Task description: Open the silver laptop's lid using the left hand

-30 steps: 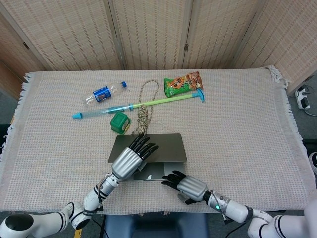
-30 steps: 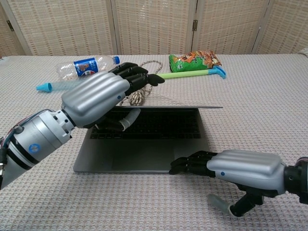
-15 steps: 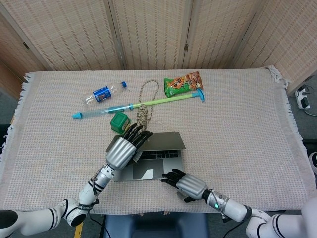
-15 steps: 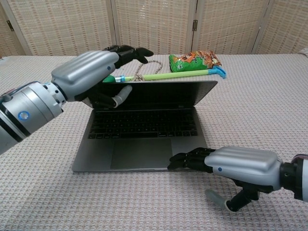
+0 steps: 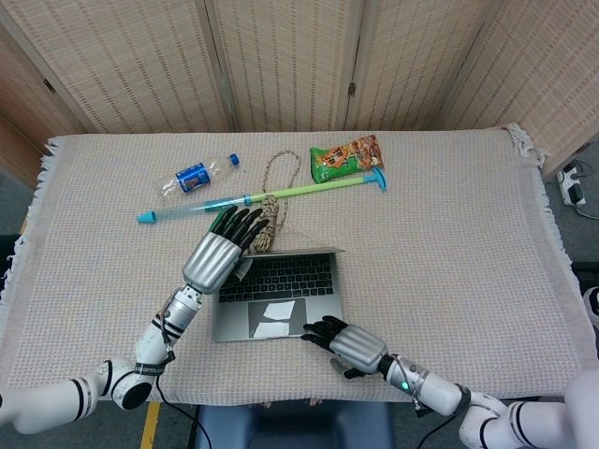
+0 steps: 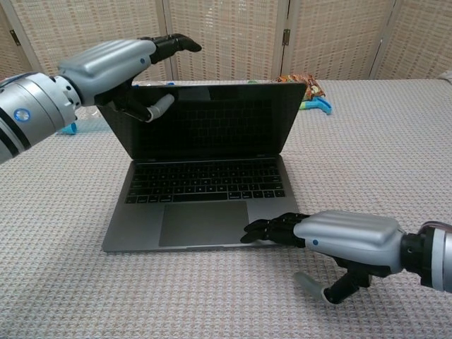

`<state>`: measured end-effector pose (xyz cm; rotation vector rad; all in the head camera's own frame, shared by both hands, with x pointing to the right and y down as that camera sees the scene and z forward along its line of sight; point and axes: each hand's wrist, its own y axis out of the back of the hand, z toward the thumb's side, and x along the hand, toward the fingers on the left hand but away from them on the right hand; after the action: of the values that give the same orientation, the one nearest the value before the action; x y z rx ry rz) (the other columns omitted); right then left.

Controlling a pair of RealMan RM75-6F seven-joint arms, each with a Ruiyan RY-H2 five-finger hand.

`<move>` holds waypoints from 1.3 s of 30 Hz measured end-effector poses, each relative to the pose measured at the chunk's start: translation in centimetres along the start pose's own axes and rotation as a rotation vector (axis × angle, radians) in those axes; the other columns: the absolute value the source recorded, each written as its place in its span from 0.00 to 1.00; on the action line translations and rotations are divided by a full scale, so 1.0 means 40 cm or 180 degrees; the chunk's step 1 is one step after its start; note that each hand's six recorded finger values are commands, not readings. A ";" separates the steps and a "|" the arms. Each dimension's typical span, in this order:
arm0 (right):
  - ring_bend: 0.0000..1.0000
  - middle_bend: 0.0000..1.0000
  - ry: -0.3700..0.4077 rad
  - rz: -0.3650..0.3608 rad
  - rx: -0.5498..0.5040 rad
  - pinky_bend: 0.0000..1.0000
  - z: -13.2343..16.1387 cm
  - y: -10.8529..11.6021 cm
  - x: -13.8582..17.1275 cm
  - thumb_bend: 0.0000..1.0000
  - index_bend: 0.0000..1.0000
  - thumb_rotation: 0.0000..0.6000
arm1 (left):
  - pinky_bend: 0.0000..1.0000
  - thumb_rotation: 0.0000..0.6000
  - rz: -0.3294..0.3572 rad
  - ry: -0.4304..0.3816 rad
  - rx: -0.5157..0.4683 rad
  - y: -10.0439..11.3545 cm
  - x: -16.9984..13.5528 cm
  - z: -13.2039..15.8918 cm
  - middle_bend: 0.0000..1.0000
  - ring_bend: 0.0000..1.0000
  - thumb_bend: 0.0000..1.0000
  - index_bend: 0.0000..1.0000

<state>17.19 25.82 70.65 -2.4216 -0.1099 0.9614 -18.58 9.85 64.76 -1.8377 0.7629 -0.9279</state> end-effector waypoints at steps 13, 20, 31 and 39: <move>0.02 0.00 -0.0020 -0.0030 -0.0018 0.00 -0.001 0.011 -0.015 0.69 0.00 1.00 | 0.00 1.00 0.0020 0.0323 0.0054 0.042 0.051 -0.077 0.01 0.00 0.53 0.00; 0.02 0.00 -0.0032 -0.0033 -0.0021 0.00 -0.002 0.014 -0.021 0.69 0.00 1.00 | 0.00 1.00 -0.0013 0.0540 0.0084 0.049 0.077 -0.132 0.01 0.00 0.52 0.00; 0.02 0.00 -0.0042 -0.0036 -0.0005 0.00 -0.004 0.010 -0.026 0.69 0.00 1.00 | 0.00 1.00 -0.0096 0.0923 0.0070 0.055 0.089 -0.235 0.01 0.00 0.52 0.00; 0.02 0.00 -0.0034 -0.0073 -0.0008 0.00 -0.004 0.015 -0.022 0.69 0.00 1.00 | 0.00 1.00 -0.0135 0.1148 0.0039 0.059 0.068 -0.300 0.00 0.00 0.51 0.00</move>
<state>16.57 25.01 70.96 -2.4127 -0.1424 0.9646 -27.53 1.40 66.99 -1.7013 0.9357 -1.3098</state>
